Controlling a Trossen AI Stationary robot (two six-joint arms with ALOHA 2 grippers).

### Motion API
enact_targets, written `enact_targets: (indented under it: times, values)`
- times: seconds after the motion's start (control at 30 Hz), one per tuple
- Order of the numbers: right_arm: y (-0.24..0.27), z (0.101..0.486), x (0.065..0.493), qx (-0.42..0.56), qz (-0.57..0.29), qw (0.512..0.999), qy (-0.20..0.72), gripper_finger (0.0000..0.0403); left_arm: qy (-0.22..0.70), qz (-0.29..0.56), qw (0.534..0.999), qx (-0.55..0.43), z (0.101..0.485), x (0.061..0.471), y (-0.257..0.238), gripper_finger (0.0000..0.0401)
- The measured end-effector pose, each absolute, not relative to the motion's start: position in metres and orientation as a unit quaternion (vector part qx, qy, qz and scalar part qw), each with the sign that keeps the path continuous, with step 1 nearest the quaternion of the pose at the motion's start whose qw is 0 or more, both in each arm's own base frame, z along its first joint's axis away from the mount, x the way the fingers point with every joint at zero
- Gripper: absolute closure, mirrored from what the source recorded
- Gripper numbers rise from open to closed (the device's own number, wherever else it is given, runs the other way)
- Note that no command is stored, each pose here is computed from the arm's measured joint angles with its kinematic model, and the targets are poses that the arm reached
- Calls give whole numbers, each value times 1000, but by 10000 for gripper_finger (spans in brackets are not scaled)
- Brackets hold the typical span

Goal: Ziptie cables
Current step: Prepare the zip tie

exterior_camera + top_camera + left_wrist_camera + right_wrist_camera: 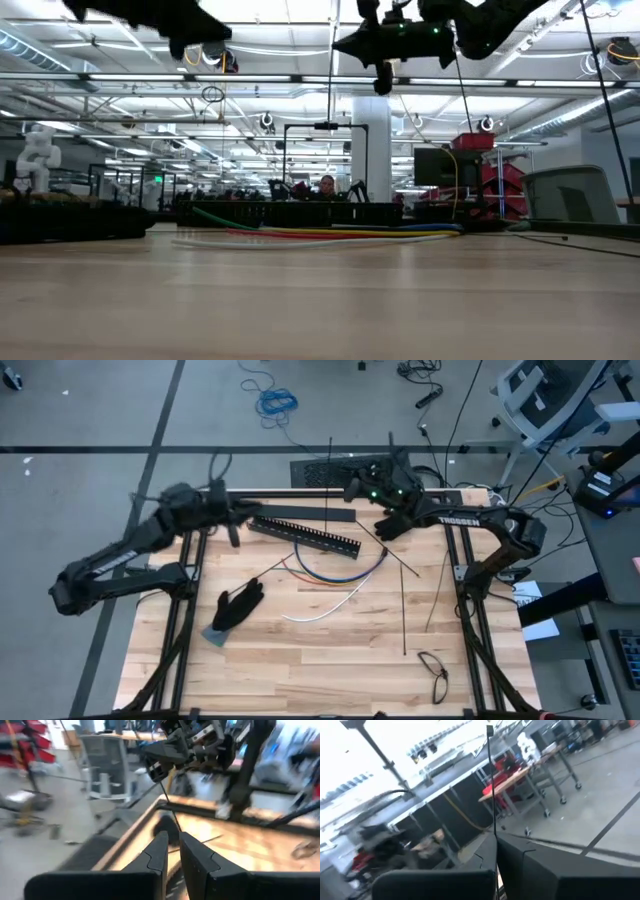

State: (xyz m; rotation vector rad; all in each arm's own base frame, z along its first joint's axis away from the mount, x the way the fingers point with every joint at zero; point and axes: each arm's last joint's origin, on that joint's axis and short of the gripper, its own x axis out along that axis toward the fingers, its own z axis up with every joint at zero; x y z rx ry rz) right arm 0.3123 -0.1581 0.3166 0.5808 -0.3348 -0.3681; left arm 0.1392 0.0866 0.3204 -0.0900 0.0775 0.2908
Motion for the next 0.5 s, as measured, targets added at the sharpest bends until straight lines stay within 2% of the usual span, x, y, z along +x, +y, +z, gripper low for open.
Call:
enact_targets:
  times: [0.1,0.2,0.27,0.4,0.5]
  values:
    - [-147,315,318,275,-169,935,-148,403,-10,121,982,-142,284,143,87,353]
    - [-138,315,322,265,-156,940,-145,403,-48,110,956,-269,253,141,86,353]
    - [-132,316,324,263,-143,943,-147,403,-67,105,919,-375,234,139,85,353]
    - [-117,317,330,250,-120,951,-137,403,-99,86,814,-566,211,137,83,350]
    - [-106,317,334,236,-91,959,-128,403,-95,61,740,-663,208,138,79,335]
